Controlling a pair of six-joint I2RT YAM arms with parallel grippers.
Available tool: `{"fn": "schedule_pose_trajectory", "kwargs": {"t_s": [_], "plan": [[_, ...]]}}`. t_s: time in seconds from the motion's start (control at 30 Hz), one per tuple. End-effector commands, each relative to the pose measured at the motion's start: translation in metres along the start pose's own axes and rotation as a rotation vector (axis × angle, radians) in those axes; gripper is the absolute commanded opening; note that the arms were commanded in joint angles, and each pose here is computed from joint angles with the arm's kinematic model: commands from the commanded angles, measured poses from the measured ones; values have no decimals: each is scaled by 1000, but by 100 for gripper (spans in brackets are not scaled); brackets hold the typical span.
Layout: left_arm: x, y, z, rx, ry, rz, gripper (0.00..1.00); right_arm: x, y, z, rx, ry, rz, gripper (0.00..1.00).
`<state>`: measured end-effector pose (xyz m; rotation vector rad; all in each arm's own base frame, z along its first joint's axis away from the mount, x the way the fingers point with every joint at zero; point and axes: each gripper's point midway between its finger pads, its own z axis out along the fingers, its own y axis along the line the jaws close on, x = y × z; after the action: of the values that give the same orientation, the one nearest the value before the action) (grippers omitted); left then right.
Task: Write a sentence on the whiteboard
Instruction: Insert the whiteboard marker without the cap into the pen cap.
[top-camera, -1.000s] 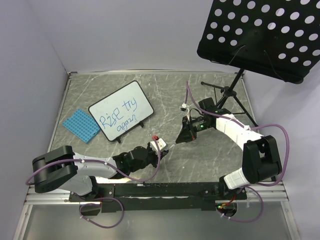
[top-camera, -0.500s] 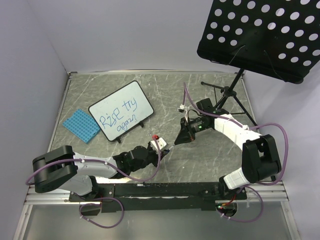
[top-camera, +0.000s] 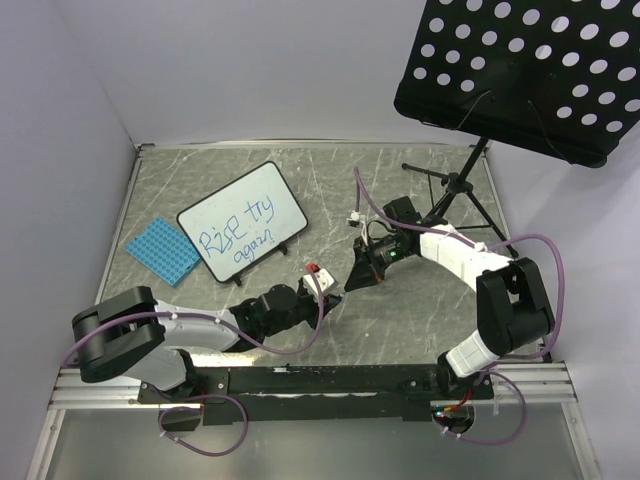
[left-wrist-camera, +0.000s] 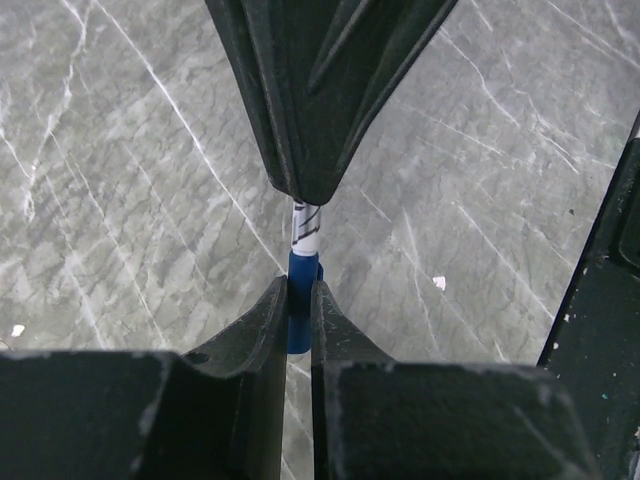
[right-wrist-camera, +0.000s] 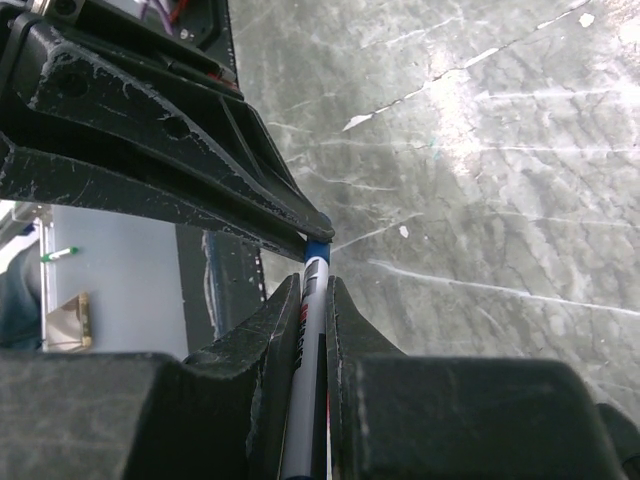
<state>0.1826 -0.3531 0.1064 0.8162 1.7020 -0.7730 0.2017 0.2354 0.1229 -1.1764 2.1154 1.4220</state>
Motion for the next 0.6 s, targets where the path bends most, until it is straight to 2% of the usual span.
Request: {"fn": "schedule_pose_trajectory", "kwargs": {"t_s": [0.0, 0.27, 0.57], "plan": [[-100, -10, 6, 86, -313, -73, 1, -8, 21, 14, -95, 13, -32, 0], [-147, -11, 6, 148, -419, -31, 1, -2, 15, 25, -111, 45, 26, 0], [-155, -14, 3, 177, -441, -32, 1, -5, 12, 27, -117, 36, 57, 0]]}}
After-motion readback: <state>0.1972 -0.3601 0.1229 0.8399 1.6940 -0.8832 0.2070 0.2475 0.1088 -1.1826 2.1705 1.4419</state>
